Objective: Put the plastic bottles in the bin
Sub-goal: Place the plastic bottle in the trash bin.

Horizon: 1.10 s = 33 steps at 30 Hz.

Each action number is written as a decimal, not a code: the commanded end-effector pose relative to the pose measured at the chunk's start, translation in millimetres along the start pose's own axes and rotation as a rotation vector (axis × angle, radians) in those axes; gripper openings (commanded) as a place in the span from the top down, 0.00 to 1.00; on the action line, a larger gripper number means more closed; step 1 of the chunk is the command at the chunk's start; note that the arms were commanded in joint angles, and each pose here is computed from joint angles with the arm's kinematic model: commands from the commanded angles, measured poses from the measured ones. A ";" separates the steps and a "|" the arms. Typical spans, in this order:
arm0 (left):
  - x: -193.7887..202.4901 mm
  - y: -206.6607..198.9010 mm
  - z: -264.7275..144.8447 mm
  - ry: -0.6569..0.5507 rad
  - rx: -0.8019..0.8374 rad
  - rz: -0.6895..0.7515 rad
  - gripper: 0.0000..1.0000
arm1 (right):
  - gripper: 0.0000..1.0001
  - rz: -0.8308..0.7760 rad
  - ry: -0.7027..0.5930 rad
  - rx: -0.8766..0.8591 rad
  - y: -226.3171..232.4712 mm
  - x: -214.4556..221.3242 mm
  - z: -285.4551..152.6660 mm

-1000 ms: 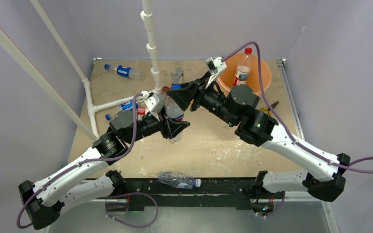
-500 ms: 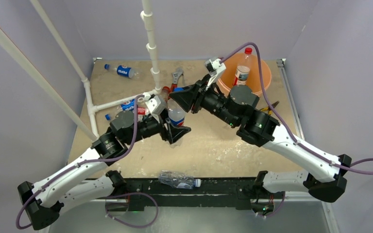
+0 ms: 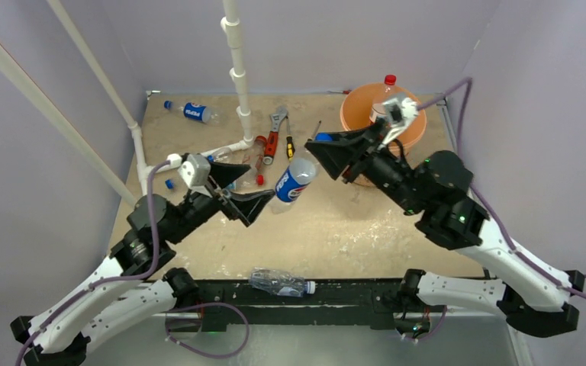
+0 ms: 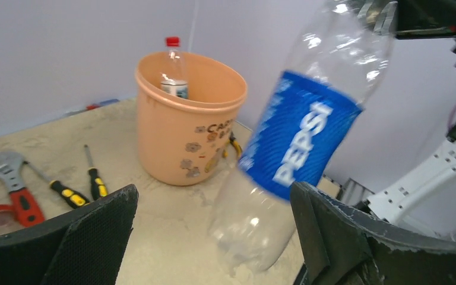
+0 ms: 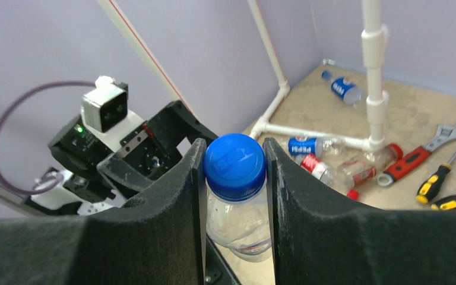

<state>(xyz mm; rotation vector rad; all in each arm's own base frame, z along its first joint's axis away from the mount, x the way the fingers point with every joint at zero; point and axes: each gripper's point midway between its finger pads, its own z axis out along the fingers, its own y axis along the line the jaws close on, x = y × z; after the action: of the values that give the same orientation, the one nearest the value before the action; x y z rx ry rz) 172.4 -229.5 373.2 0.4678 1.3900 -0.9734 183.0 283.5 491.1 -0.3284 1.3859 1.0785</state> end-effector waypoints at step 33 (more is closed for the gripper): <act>-2.7 60.3 -49.2 -0.147 -0.346 -0.104 0.01 | 1.00 -0.273 -0.474 0.764 -103.1 -151.9 -79.6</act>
<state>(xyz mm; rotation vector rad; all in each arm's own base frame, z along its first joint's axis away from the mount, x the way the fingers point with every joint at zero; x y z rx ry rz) 190.3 -150.7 353.5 0.0861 1.4190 -0.7632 228.6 132.3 570.5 0.1717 1.1682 0.4794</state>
